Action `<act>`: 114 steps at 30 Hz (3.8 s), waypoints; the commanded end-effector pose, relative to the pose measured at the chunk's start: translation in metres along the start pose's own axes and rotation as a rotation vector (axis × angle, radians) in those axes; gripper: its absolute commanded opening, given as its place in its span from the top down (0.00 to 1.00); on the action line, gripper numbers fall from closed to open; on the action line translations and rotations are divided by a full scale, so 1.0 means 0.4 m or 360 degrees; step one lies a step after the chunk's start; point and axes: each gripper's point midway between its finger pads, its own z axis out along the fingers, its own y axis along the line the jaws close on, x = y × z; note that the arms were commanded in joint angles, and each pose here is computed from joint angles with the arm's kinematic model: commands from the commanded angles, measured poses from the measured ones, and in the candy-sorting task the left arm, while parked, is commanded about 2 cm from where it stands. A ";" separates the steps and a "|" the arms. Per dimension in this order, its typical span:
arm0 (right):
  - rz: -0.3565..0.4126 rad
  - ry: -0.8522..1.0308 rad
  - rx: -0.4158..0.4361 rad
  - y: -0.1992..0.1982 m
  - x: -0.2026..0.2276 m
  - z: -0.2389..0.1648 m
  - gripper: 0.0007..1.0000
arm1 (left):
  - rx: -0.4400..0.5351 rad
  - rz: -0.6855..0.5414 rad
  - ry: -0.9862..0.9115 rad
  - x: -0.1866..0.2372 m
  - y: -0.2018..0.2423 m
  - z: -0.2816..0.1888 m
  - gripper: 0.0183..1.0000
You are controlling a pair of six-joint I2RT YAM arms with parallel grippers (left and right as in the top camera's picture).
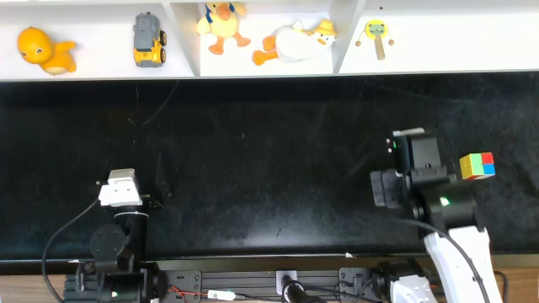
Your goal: Store Toys
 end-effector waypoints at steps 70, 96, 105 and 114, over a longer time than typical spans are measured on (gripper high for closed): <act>0.0611 -0.0335 -0.0083 -0.398 -0.147 0.292 0.46 | -0.0007 -0.0005 -0.0010 -0.002 0.001 -0.001 0.00; 0.0774 -0.0689 -0.0219 -0.458 -0.658 0.296 0.44 | -0.0007 -0.0005 -0.0010 -0.002 0.001 -0.001 0.00; 0.0751 -0.0675 -0.0268 -0.417 -0.702 0.329 0.27 | -0.0007 -0.0005 -0.0010 -0.002 0.001 -0.001 0.00; 0.0826 -0.0562 -0.0116 -0.475 -0.628 0.311 0.00 | -0.0007 -0.0005 -0.0010 -0.002 0.001 -0.001 0.00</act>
